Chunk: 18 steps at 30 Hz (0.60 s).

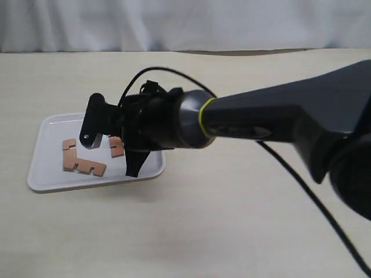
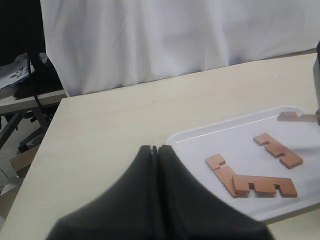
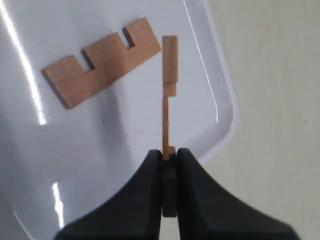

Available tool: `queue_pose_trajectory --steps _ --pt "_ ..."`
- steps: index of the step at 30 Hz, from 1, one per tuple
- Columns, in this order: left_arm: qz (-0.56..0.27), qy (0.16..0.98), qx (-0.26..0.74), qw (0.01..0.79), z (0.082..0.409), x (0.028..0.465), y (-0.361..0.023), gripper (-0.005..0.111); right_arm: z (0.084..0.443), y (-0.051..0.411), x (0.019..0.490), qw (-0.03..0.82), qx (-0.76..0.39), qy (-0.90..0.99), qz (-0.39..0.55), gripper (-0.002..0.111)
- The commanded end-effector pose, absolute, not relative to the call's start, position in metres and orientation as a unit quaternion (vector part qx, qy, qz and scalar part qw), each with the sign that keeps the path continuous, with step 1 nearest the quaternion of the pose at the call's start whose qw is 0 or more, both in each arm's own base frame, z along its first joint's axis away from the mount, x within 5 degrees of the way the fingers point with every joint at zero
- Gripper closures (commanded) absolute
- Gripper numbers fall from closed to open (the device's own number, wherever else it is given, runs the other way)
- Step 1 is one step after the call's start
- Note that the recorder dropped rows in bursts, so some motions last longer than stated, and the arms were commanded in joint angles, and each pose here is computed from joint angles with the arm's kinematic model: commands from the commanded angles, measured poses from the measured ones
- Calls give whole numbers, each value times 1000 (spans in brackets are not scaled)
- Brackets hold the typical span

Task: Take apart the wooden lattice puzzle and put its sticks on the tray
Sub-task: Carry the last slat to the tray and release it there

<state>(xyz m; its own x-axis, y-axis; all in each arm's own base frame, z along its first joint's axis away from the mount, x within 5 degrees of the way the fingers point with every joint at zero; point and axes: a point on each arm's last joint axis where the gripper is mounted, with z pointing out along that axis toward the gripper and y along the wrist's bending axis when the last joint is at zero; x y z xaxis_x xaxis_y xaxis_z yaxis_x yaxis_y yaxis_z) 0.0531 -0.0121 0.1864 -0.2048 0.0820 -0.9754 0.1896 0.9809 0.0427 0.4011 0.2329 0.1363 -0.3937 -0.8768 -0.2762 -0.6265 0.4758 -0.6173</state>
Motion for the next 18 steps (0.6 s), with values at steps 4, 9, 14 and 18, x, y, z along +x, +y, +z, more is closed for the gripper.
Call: queue_pose_trajectory --steps 4,9,14,18 --pt "-38 773 84 628 186 53 -11 107 116 233 407 301 -415 825 -239 65" --pt "-38 773 84 628 186 53 -11 107 125 237 401 296 -414 833 -217 40" --pt "-38 773 84 628 186 53 -11 107 151 238 393 285 -415 845 -180 41" --pt "-38 773 84 628 186 53 -11 107 177 232 385 271 -410 860 -136 49"
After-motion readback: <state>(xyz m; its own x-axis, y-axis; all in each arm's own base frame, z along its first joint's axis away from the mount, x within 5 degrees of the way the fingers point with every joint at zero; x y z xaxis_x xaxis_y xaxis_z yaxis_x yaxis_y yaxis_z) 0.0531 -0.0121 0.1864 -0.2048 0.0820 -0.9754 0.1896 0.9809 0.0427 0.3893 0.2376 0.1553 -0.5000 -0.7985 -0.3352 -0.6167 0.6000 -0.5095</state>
